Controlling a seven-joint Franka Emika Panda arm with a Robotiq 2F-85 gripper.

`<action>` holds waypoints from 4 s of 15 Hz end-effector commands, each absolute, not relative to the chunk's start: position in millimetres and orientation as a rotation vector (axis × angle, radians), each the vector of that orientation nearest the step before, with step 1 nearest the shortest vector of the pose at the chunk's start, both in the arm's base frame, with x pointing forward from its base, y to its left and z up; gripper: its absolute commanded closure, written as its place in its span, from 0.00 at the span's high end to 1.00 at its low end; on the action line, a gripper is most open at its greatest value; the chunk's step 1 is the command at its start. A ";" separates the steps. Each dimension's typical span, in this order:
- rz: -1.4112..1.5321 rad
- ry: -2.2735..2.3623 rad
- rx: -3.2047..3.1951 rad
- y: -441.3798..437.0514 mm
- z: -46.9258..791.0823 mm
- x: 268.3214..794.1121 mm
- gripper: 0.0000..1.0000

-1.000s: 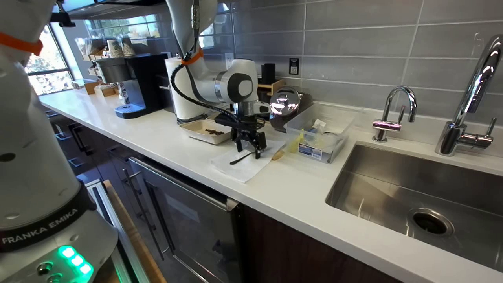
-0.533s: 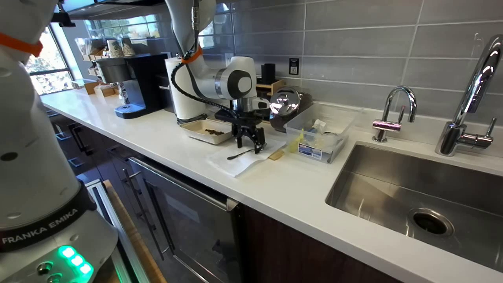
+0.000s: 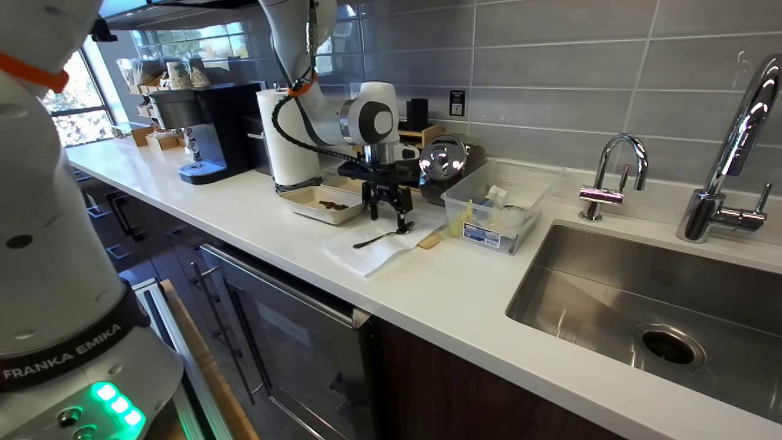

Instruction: Rotate the white napkin to the right.

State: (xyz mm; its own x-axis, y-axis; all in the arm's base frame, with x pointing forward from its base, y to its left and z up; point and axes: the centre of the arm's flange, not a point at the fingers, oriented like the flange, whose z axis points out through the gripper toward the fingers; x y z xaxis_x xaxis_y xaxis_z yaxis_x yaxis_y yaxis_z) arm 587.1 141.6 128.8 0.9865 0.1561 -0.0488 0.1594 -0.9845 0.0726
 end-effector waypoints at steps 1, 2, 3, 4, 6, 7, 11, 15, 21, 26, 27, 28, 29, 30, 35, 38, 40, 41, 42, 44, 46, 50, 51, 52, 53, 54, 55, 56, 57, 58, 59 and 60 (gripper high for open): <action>-0.119 0.184 3.018 151.2 126.5 598.0 1.00; -0.150 0.116 3.012 152.8 131.7 594.7 1.00; -0.175 0.063 3.006 154.4 135.9 592.2 1.00; -0.217 -0.013 3.008 158.0 141.8 588.2 1.00; -0.268 -0.117 3.004 161.6 147.7 581.6 1.00; -0.268 -0.145 3.019 159.6 148.1 579.0 1.00; -0.189 -0.185 3.086 135.6 144.7 565.8 1.00; -0.066 -0.310 3.082 98.3 133.5 551.3 1.00; -0.015 -0.363 3.115 74.1 116.7 539.1 1.00; 0.005 -0.302 3.168 76.3 108.6 544.7 1.00; 0.004 -0.278 3.171 77.0 108.1 546.6 1.00; -0.002 -0.260 3.172 77.6 107.7 547.7 1.00; -0.002 -0.238 3.175 78.0 107.6 549.4 1.00; -0.007 -0.222 3.170 78.5 106.7 551.6 1.00; -0.017 -0.206 3.149 85.7 103.7 564.5 1.00; 0.015 -0.205 3.146 91.6 104.3 575.9 1.00; 0.024 -0.182 3.150 97.1 104.0 583.3 1.00; 0.026 -0.149 3.154 101.2 103.5 586.1 1.00; 0.031 -0.116 3.150 105.7 103.1 589.2 1.00; 0.044 -0.082 3.147 113.7 103.1 595.5 1.00; 0.064 -0.056 3.145 119.8 103.9 602.0 1.00; 0.087 -0.007 3.142 126.8 103.9 612.9 1.00; 0.087 0.002 3.142 127.6 103.7 614.8 1.00; 0.093 0.009 3.139 128.1 103.8 616.5 1.00; 0.096 0.011 3.137 127.9 104.2 618.0 1.00; 0.099 0.005 3.133 127.0 104.7 618.7 1.00; 0.102 -0.004 3.134 126.1 105.6 619.5 1.00; 0.098 -0.012 3.134 125.1 106.9 619.3 1.00; 0.090 -0.020 3.138 124.5 108.4 618.0 1.00; 0.075 -0.028 3.150 124.5 112.2 613.7 1.00; 0.066 -0.040 3.159 125.7 117.9 607.8 1.00; 0.054 -0.037 3.168 127.9 127.4 600.2 1.00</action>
State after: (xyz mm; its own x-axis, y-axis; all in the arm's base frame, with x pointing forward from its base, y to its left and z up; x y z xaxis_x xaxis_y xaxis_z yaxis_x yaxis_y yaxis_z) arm 613.7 123.9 119.1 0.9969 -0.0165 0.0770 -0.0154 -0.9998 -0.0155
